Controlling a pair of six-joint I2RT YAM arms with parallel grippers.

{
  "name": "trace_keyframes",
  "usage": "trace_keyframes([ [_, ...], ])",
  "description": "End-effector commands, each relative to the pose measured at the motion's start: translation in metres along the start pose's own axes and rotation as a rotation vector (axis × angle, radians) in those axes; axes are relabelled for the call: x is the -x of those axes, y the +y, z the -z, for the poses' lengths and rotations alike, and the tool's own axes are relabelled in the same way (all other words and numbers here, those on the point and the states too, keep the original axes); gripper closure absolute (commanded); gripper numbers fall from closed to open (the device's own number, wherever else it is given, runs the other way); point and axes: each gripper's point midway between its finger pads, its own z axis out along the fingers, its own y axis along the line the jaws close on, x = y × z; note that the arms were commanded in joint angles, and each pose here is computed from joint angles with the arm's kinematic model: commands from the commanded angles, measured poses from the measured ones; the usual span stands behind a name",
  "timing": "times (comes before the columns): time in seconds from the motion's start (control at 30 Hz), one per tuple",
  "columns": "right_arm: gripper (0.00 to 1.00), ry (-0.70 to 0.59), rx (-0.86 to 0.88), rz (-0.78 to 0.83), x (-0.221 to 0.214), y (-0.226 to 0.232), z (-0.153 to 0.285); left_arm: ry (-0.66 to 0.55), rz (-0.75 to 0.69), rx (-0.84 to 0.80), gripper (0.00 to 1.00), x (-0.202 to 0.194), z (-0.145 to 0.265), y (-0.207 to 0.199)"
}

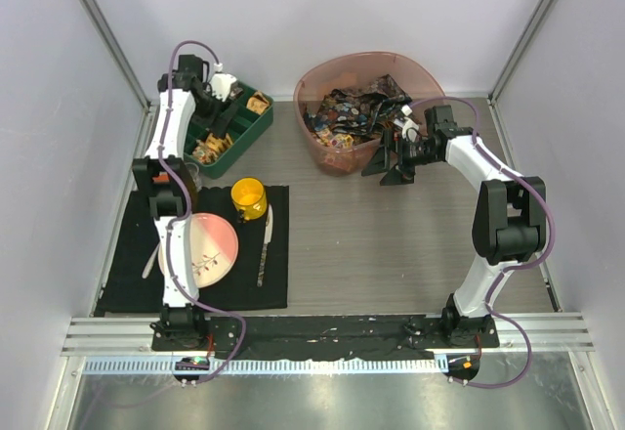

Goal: Roll the ties
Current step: Place the tie in the storage box.

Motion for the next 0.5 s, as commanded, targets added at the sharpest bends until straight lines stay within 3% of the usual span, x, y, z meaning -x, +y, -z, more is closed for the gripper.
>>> trace_keyframes([
  [0.0, 0.01, -0.036, 0.033, 0.062, 0.011, 0.018, 0.010, -0.114, -0.028, 0.066, 0.16, 0.031, 0.046, 0.012],
  [0.1, 0.01, -0.036, 0.037, 0.059, 0.010, 0.018, 0.010, -0.124, -0.034, 0.055, 0.25, 0.032, 0.044, 0.010],
  [0.2, 0.01, -0.034, 0.036, 0.054, 0.010, 0.017, 0.009, -0.128, -0.027, 0.038, 0.43, 0.032, 0.035, 0.009],
  [0.3, 0.01, -0.035, 0.035, 0.056, 0.010, 0.018, 0.009, -0.131, 0.002, 0.008, 0.48, 0.033, 0.021, 0.004],
  [0.47, 0.01, -0.039, 0.025, 0.059, 0.011, 0.016, 0.010, -0.104, 0.051, -0.043, 0.44, 0.024, -0.001, -0.004],
])
